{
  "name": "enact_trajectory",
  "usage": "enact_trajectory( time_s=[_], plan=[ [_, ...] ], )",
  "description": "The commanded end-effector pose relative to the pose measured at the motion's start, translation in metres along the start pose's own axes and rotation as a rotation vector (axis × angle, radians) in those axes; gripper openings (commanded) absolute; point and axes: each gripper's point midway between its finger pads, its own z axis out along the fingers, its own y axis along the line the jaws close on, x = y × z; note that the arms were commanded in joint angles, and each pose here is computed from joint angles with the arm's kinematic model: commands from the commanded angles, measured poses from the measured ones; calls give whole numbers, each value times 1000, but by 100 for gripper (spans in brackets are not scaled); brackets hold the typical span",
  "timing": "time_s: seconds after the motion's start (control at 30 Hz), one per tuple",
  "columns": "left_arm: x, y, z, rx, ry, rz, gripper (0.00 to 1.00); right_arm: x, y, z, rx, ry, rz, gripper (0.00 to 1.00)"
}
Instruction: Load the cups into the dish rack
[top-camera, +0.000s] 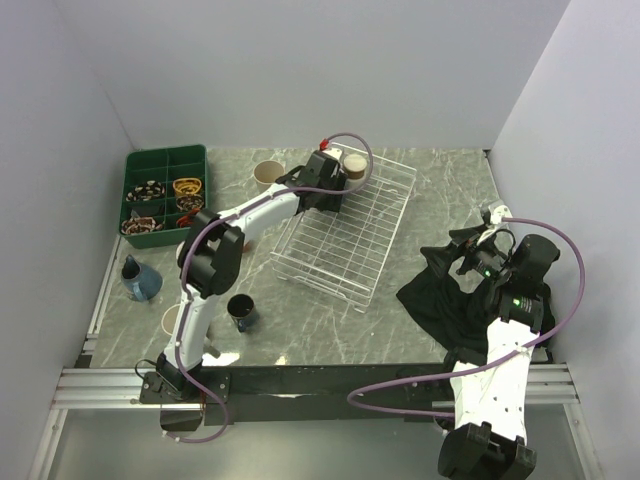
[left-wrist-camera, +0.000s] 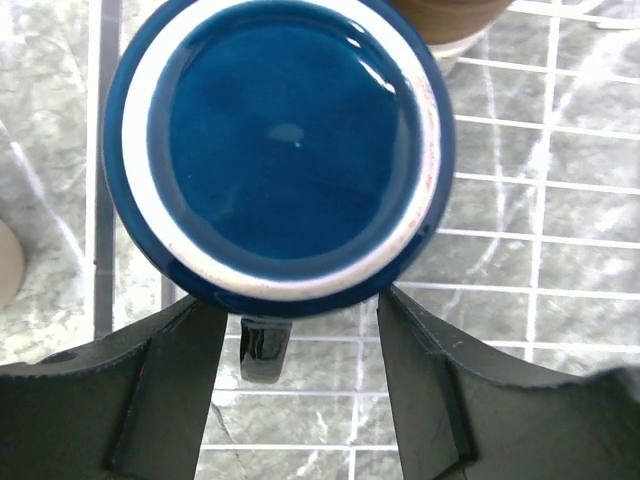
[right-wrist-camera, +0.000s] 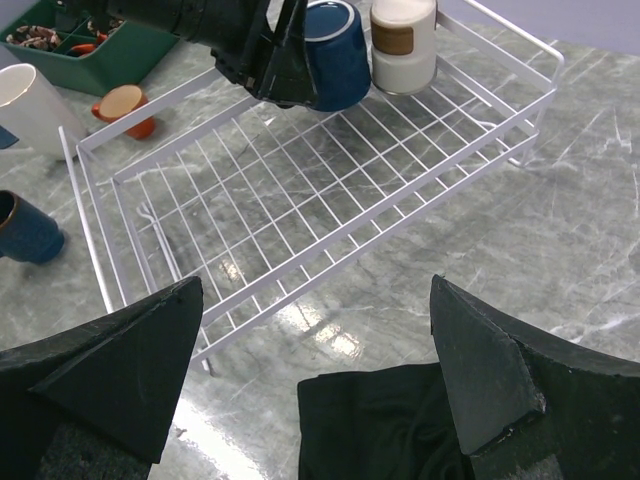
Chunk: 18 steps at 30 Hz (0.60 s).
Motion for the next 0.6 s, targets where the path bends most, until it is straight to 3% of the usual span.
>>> enact_trajectory(
  time_s=[0.0, 0.2, 0.57],
  plan=[
    [-47, -23, -39, 116, -115, -52, 67, -14, -2, -3, 13, -25, -50, 100],
    [-54, -39, -54, 200, -117, -84, 68, -14, -3, -3, 18, -25, -50, 100],
    [-72, -35, -79, 200, -168, -94, 72, -14, -5, -3, 24, -24, -46, 100]
  ],
)
